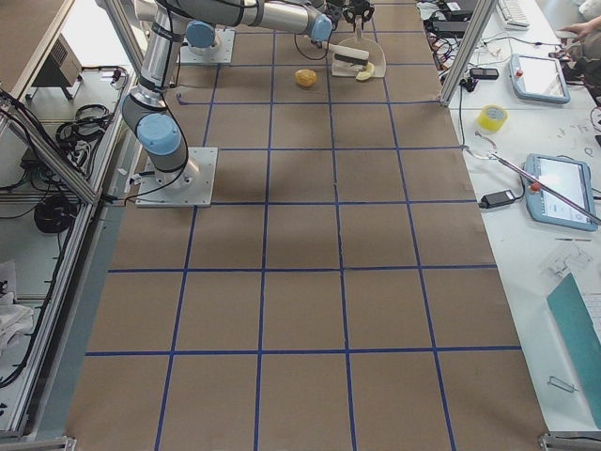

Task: Sweep and dump trash into bin
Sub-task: 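Sweep the sponge and peel into the dustpan with the right gripper's brush, then brush the peel and sponge deeper into the dustpan with the right gripper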

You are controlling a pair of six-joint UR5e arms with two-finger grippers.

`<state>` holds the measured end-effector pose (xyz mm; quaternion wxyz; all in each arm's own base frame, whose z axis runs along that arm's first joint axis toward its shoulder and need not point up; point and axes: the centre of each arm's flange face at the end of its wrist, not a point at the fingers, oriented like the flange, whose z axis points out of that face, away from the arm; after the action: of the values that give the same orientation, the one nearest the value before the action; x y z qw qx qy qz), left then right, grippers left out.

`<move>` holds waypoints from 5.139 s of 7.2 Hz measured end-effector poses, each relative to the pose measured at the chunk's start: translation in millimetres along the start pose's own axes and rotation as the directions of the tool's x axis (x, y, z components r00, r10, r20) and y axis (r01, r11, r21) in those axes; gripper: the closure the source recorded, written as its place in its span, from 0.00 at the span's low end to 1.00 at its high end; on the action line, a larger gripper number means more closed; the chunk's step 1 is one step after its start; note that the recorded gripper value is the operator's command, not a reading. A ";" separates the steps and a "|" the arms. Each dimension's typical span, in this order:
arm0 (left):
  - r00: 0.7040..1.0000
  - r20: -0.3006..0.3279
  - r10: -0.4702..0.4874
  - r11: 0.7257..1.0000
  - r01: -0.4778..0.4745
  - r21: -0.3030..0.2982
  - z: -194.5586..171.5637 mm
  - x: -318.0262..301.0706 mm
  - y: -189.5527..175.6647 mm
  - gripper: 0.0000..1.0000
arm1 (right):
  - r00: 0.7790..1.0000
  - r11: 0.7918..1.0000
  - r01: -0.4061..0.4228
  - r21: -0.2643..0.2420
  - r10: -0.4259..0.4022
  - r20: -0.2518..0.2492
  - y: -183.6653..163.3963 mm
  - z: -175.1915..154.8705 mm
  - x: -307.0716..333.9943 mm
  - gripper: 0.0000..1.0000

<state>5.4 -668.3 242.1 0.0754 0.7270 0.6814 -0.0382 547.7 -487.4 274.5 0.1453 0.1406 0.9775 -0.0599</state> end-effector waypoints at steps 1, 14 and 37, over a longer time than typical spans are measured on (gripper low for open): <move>1.000 0.006 0.002 1.000 -0.002 -0.001 -4.3 0.8 2.3 1.00 | 0.998 0.998 0.058 -0.007 -0.058 -0.040 -6.6 -17.3 7.9 1.00; 0.992 -0.025 -0.124 0.992 0.125 0.035 -31.6 86.0 30.5 1.00 | 0.921 0.929 0.368 -0.034 -0.369 -0.124 -78.0 6.2 108.9 1.00; 0.998 -0.005 -0.061 0.998 0.061 -0.020 5.6 45.7 -9.0 1.00 | 0.999 0.995 0.046 -0.087 -0.046 -0.002 -58.2 -20.3 68.4 1.00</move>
<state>-0.2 -623.6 228.8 0.0793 0.7051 0.7039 -0.0316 462.5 -522.1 277.6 0.1477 0.1117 0.9825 -0.0205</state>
